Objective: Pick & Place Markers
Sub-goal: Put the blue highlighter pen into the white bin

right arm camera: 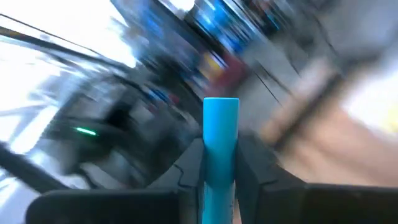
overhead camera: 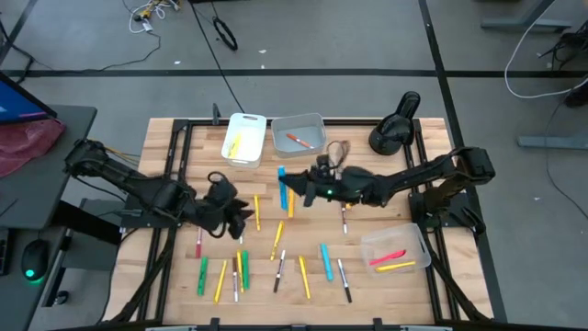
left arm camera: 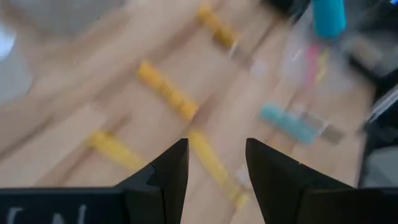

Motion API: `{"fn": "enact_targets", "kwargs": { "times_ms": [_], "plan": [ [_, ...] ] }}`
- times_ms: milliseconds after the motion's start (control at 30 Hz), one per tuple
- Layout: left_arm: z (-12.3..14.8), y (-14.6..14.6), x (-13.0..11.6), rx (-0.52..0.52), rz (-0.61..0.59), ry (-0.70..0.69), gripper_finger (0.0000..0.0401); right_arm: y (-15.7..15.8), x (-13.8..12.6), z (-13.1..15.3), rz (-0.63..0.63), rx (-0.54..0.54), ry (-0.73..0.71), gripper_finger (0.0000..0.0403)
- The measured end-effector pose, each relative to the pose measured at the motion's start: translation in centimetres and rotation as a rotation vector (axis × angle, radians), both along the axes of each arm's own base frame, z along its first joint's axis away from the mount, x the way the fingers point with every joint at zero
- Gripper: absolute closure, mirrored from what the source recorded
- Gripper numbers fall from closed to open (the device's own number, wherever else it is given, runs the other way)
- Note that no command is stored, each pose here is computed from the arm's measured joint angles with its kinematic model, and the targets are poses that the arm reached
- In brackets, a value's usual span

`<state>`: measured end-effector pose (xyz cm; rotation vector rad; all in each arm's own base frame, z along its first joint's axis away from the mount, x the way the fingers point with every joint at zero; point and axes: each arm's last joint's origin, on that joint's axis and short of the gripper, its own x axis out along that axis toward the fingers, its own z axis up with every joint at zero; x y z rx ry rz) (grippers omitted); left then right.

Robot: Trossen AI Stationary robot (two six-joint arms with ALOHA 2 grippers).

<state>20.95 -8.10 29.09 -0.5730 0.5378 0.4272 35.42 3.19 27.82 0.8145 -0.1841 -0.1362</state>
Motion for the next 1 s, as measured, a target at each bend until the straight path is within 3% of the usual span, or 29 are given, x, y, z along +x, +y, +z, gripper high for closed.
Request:
{"fn": "enact_targets", "kwargs": {
  "times_ms": [100,233,400,500,667,800,1000],
  "plan": [
    [1.5,0.4,1.4,0.000,-0.024,-0.168,0.0225,0.5,-0.4,1.6,-0.007,-0.075,-0.144,0.0352],
    [3.4,1.5,3.1,0.031,-0.104,-0.349,0.0182,1.1,-0.4,2.6,-0.006,-0.139,-0.178,0.0351],
    [4.1,3.6,3.9,0.024,-0.104,-0.416,0.0118,1.4,-0.2,3.0,-0.013,-0.167,-0.159,0.0351],
    [4.4,4.4,4.4,0.045,-0.170,-0.444,0.0102,1.4,-0.3,3.1,-0.018,-0.165,-0.162,0.0351],
    [4.5,4.4,5.8,0.057,-0.285,-0.531,0.0104,1.5,-0.3,3.0,-0.018,-0.174,-0.154,0.0351],
    [3.8,4.2,6.9,0.051,-0.289,-0.537,0.0120,1.5,-0.3,3.0,-0.019,-0.181,-0.150,0.0351],
    [3.5,4.1,7.2,0.051,-0.290,-0.525,0.0188,1.5,-0.2,3.0,-0.019,-0.182,-0.146,0.0350]
  ]
}}
